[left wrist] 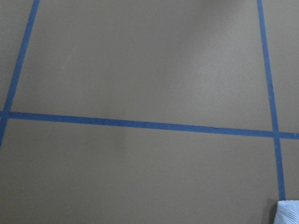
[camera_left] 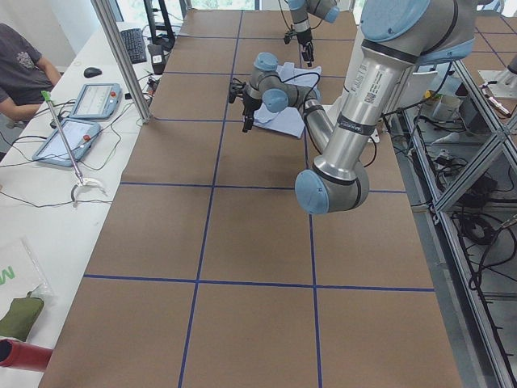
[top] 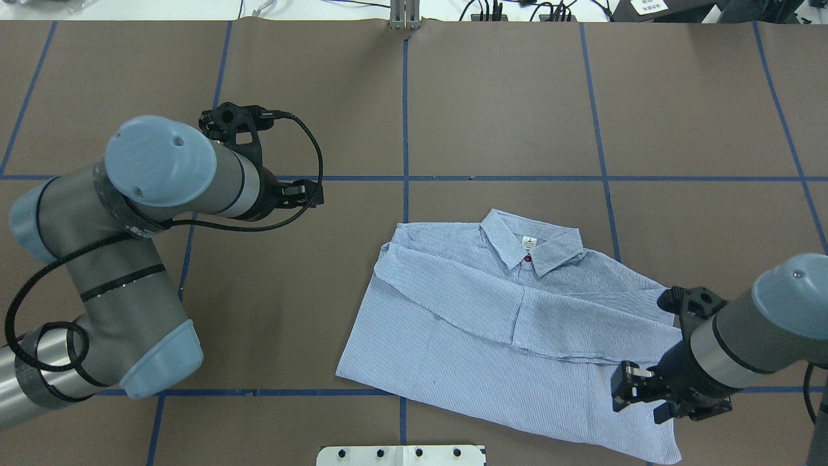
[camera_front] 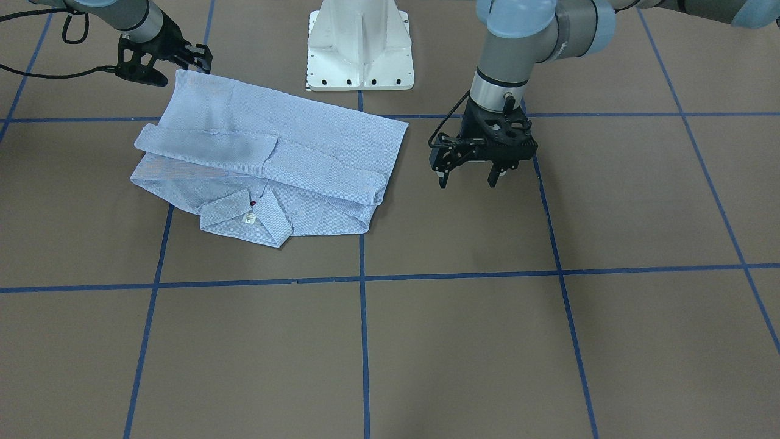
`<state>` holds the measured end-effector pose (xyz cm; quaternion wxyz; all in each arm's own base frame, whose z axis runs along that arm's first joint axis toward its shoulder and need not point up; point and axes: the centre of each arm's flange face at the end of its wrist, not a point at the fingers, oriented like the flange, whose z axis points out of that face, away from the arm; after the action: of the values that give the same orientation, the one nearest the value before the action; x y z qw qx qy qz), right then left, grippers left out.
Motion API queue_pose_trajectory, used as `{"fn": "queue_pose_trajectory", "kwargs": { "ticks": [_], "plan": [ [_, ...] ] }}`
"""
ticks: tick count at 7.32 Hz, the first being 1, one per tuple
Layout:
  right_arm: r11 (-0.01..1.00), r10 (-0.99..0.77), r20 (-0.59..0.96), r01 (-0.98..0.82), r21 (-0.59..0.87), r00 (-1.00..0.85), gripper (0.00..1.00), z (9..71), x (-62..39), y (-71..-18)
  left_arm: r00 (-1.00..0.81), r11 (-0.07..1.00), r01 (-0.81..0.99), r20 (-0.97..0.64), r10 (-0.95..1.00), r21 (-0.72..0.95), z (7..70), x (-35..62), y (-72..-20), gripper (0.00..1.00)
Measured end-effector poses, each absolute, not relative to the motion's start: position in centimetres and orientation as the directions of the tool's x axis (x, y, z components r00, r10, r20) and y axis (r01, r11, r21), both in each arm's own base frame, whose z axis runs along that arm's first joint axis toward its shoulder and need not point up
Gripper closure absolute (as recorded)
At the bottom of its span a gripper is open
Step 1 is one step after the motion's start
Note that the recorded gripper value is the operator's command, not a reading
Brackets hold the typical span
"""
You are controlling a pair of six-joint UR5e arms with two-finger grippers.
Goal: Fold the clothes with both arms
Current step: 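Move the right gripper to the collar while the left gripper lowers to the near corner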
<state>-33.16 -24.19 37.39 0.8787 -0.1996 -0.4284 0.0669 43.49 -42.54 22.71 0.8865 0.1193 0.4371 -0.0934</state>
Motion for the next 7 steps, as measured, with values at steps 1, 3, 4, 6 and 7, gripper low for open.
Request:
{"fn": "queue_pose_trajectory", "kwargs": {
  "ticks": [1, 3, 4, 6, 7],
  "plan": [
    [0.924, 0.3, 0.763, 0.026, -0.382, 0.572, 0.0, 35.2, -32.8, -26.5, 0.58, 0.963, 0.26, -0.81, -0.094, 0.074, 22.4, 45.4, -39.9, 0.0],
    [0.948, 0.296, 0.831, -0.035, -0.318, 0.471, 0.0, 30.8, -31.2, -30.8, 0.536, 0.963, 0.255, -0.817, -0.214, -0.085, 21.8, 49.4, -34.0, 0.0],
    [0.959, 0.275, 0.86, -0.063, -0.275, 0.431, 0.0, 29.1, -30.0, -32.7, 0.517, 0.951, 0.252, -0.806, -0.288, -0.178, 21.5, 51.4, -30.5, 0.0],
    [0.965, 0.262, 0.882, -0.119, -0.234, 0.391, 0.0, 27.5, -27.9, -35.0, 0.519, 0.929, 0.233, -0.772, -0.368, -0.287, 21.6, 54.6, -25.1, 0.01],
    [0.966, 0.256, 0.89, -0.135, -0.221, 0.377, 0.0, 26.8, -27.4, -35.7, 0.53, 0.925, 0.23, -0.758, -0.381, -0.304, 22.0, 55.7, -24.0, 0.02]
  ]
}}
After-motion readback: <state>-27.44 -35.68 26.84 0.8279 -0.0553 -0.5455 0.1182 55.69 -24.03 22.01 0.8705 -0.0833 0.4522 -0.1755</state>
